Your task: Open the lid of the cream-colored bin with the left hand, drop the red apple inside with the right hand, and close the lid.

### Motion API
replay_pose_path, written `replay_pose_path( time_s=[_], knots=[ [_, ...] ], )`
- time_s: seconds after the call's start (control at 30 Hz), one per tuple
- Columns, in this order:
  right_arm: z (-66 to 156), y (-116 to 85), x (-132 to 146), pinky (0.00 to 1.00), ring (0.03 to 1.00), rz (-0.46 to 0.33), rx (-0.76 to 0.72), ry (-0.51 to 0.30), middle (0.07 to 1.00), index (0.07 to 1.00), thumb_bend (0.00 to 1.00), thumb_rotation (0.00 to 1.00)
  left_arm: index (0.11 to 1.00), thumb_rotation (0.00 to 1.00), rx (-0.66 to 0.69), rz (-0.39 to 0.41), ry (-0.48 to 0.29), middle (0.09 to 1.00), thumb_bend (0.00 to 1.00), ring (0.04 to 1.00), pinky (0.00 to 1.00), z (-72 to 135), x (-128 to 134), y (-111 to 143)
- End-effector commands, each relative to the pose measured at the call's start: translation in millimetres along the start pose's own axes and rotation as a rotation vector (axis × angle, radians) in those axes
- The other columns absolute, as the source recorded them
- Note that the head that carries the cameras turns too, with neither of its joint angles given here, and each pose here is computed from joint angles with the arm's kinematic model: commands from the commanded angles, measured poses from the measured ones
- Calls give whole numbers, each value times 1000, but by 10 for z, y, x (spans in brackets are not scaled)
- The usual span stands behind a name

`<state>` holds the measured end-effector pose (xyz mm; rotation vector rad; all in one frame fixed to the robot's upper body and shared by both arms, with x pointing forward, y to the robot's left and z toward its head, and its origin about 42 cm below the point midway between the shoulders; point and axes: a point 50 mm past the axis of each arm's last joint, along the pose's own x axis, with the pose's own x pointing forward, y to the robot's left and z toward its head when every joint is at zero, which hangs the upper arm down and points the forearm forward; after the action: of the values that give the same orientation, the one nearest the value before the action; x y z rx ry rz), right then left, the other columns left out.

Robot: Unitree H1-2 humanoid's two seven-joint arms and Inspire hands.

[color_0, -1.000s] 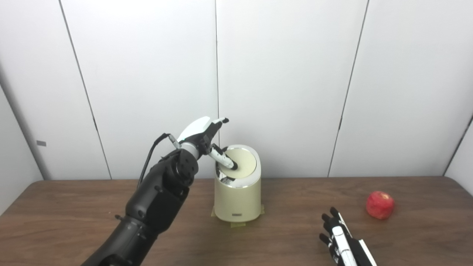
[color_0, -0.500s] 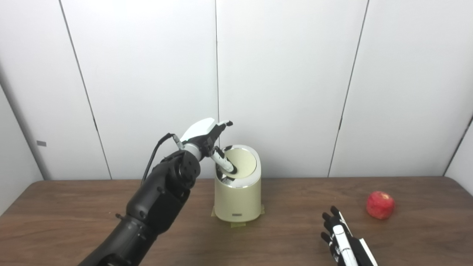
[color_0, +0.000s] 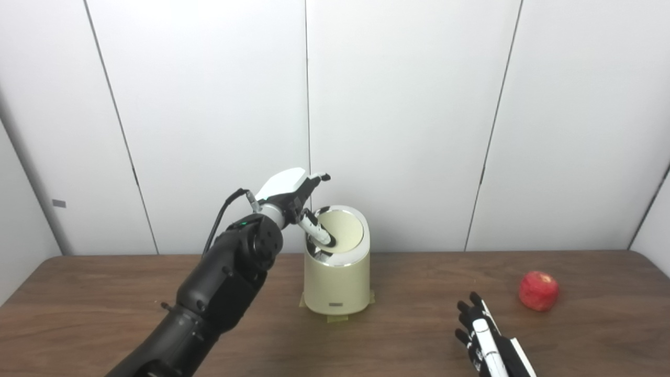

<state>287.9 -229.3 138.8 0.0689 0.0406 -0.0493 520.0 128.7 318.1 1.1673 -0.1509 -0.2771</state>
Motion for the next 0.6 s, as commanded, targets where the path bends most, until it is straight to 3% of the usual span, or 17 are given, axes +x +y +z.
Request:
replay_pose_path(
  time_s=[0.0,0.57],
  knots=[
    [205,34,69,939,976,9,13,-87,953,1000,572,859,941,4,57,76,-47,950,922,962,924,103,30,275],
    [241,5,51,952,978,6,5,-96,956,1000,590,858,940,0,107,44,-35,956,926,961,948,-49,-38,134]
  ],
)
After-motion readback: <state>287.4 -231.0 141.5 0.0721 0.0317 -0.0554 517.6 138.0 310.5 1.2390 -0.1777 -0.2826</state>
